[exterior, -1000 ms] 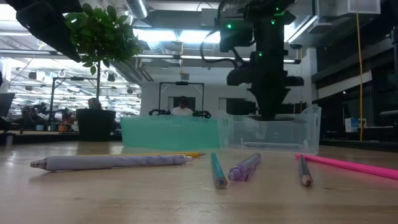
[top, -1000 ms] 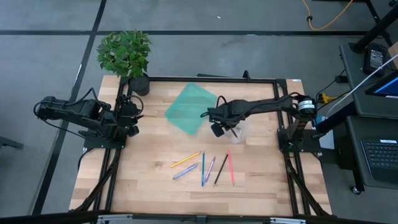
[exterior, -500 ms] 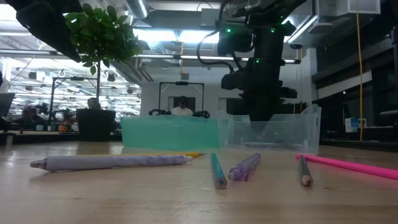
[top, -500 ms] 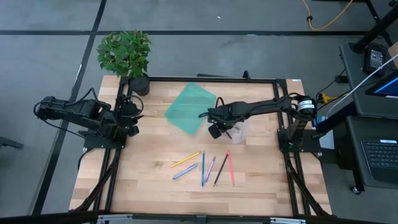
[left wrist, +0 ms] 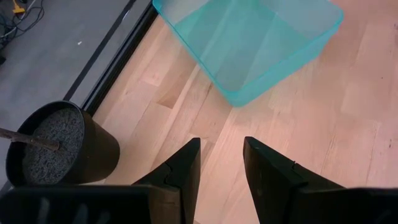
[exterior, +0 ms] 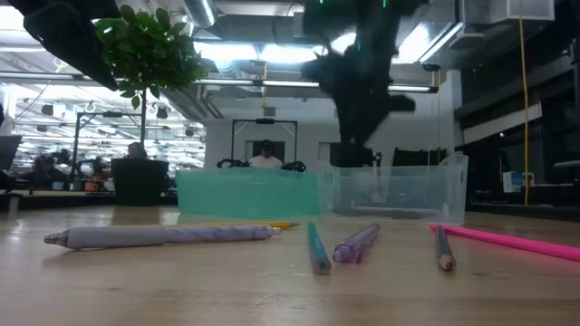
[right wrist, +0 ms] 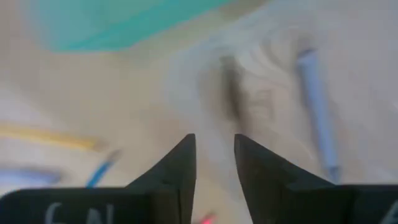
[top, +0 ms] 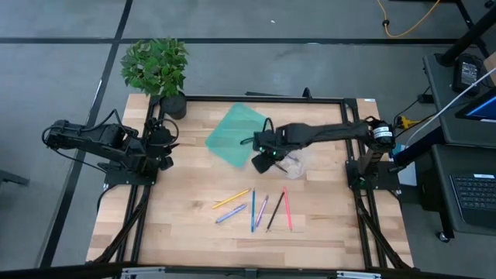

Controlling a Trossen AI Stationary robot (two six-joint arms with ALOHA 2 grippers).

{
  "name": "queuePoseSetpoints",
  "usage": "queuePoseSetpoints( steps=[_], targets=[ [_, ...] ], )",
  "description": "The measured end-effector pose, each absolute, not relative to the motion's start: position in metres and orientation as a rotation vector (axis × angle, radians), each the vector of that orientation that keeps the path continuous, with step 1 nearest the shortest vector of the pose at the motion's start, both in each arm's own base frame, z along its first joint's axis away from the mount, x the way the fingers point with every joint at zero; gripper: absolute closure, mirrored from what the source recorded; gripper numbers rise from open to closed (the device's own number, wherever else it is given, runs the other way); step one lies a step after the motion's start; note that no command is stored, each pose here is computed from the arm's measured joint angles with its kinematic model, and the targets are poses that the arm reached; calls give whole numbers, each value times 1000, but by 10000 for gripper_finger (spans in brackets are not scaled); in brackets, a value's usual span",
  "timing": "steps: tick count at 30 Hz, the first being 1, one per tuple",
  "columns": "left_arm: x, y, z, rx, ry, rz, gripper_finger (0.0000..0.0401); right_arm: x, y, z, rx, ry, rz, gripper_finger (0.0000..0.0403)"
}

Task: Sort pens & pencils
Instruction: Put the light purple pen into the transparent bin

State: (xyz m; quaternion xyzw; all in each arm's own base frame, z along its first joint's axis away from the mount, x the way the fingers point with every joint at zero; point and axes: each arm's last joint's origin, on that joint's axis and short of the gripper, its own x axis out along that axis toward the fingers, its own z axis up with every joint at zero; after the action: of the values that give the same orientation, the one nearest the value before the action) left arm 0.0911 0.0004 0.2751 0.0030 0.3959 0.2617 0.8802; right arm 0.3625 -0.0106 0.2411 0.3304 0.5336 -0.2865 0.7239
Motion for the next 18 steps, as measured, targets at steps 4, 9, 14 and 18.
queuePoseSetpoints(
  steps=[4, 9, 14, 18],
  targets=[
    [91, 0, 275, 6, 825, 546, 286, 369, 37, 258, 755, 1123, -563, 294],
    [91, 0, 275, 6, 825, 545, 286, 370, 96, 236, 790, 1152, -585, 295],
    [91, 0, 275, 6, 825, 545, 286, 383, 132, 195, 874, 1219, -564, 295],
    [91, 0, 275, 6, 824, 545, 286, 390, 136, 169, 927, 1308, -548, 295]
  ],
)
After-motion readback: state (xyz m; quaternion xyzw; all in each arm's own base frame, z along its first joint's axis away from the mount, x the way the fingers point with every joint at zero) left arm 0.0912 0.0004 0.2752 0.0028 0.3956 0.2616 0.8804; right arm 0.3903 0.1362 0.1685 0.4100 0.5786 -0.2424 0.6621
